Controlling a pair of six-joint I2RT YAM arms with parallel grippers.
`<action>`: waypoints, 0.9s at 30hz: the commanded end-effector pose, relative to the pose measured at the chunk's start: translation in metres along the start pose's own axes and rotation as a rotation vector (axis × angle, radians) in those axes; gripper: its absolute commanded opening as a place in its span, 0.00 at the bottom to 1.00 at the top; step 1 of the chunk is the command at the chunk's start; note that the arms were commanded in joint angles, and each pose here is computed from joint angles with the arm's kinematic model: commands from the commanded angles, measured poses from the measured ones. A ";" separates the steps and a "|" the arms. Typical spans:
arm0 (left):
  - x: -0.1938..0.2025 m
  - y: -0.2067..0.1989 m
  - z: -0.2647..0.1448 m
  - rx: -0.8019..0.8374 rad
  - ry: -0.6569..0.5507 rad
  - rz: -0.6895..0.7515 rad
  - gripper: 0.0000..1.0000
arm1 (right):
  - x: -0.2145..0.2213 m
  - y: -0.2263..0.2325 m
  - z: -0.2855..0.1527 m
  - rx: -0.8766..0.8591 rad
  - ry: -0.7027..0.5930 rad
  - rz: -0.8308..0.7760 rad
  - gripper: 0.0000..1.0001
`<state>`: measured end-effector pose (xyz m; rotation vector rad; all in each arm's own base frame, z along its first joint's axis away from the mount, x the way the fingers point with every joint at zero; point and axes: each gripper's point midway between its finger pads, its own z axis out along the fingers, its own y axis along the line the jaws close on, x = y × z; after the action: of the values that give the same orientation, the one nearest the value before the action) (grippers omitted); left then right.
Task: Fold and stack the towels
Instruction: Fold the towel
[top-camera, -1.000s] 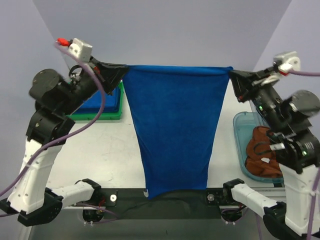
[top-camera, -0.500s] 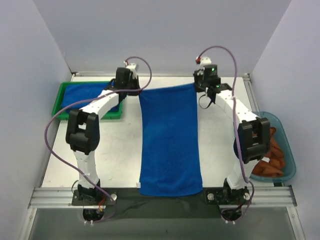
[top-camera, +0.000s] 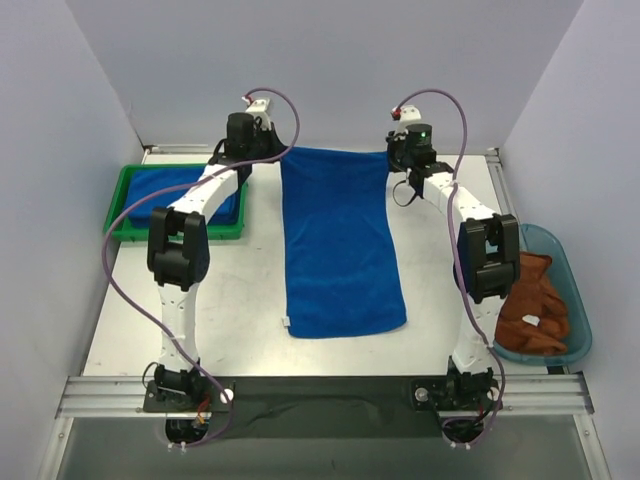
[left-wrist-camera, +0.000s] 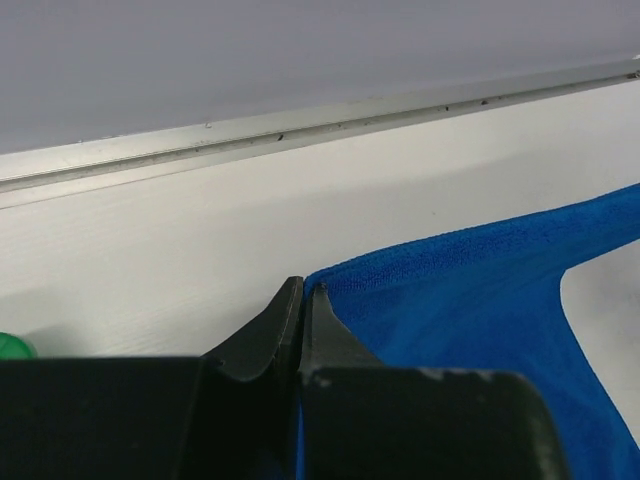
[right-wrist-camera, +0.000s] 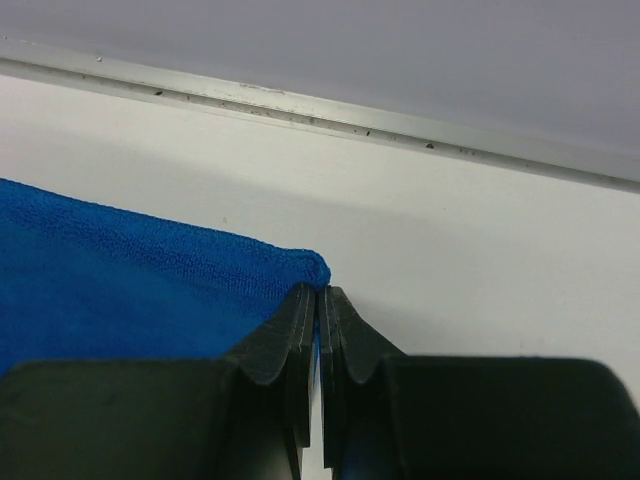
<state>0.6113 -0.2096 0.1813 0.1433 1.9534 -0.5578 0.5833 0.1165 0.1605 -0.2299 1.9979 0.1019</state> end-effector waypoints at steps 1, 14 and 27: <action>-0.027 -0.010 -0.010 0.064 -0.075 0.008 0.00 | -0.028 -0.009 -0.008 0.015 -0.082 -0.012 0.00; -0.027 -0.045 -0.081 0.149 -0.101 -0.053 0.00 | -0.017 -0.004 -0.082 -0.012 -0.060 0.039 0.00; 0.023 -0.103 -0.168 0.231 0.048 -0.122 0.00 | 0.044 0.013 -0.171 -0.038 0.104 0.169 0.00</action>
<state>0.4546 -0.2244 0.2428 0.1804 1.9297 -0.8246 0.4382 0.1006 0.2030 -0.1681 2.0410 0.2254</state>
